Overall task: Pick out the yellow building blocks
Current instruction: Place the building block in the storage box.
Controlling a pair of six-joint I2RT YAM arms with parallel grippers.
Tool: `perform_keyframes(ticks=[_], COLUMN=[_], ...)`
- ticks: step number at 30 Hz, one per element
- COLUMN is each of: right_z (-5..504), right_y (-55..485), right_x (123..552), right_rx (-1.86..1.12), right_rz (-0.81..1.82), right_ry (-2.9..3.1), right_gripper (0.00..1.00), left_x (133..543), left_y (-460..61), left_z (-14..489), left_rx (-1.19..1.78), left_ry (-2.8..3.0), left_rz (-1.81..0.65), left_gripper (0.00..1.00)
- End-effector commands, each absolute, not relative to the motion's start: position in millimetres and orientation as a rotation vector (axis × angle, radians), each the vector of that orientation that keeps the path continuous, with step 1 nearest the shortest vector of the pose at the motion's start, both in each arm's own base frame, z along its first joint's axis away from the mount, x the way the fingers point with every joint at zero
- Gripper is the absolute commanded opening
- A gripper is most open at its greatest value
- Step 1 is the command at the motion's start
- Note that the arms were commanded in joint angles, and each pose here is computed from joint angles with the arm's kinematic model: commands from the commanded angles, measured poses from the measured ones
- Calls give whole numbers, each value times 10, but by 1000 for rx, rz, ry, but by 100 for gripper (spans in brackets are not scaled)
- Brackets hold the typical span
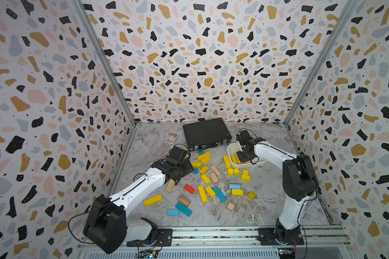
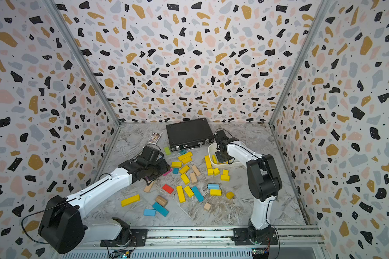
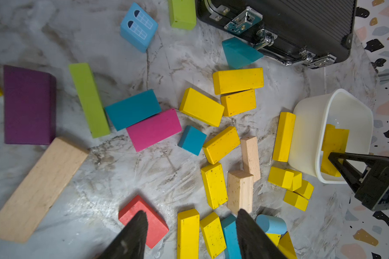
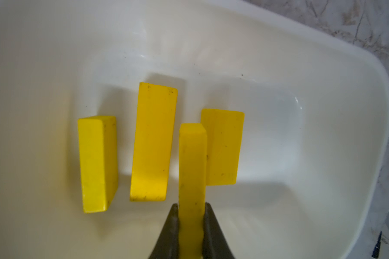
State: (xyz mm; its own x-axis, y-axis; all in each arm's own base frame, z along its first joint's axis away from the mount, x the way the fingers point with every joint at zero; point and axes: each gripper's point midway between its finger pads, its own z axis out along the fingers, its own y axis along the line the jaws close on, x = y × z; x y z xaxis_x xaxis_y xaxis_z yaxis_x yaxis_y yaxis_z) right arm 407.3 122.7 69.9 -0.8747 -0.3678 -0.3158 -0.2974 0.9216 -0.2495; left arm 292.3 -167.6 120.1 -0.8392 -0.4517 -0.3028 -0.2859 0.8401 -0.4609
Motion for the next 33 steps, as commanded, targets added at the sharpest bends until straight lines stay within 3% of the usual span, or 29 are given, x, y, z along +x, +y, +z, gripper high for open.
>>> perform_keyframes(ticks=[1,5,10,15,19,25,33], right_z=[780,705,856,1230,1354,1156,838], right_y=[1125,1151,1164,1468,2041,2777,3312], right_x=[4223,4253,4207,3850,3171,2252,1739], right_rx=[-480,-469,-421,-392,-531,-722,-1105], right_rz=[-374,-363,-315,-119,61,276,213], right_ry=[2689,2700,2675,2655,2662,2700,2660], right_gripper=[5,18,43,48,48,46,47], left_x=[2936,2944,2963,3012,3025,2959,2753], left_y=[-1686,-1741,-1763,-1643,-1505,-1360,-1072], left_z=[1190,1146,1109,1159,1176,1159,1196], left_rx=[-524,-506,-515,-551,-620,-692,-771], left_ry=[2644,2681,2694,2652,2621,2592,2548], left_rz=[-551,-557,-557,-488,-440,-425,-328], left_gripper=[64,63,62,64,69,73,75])
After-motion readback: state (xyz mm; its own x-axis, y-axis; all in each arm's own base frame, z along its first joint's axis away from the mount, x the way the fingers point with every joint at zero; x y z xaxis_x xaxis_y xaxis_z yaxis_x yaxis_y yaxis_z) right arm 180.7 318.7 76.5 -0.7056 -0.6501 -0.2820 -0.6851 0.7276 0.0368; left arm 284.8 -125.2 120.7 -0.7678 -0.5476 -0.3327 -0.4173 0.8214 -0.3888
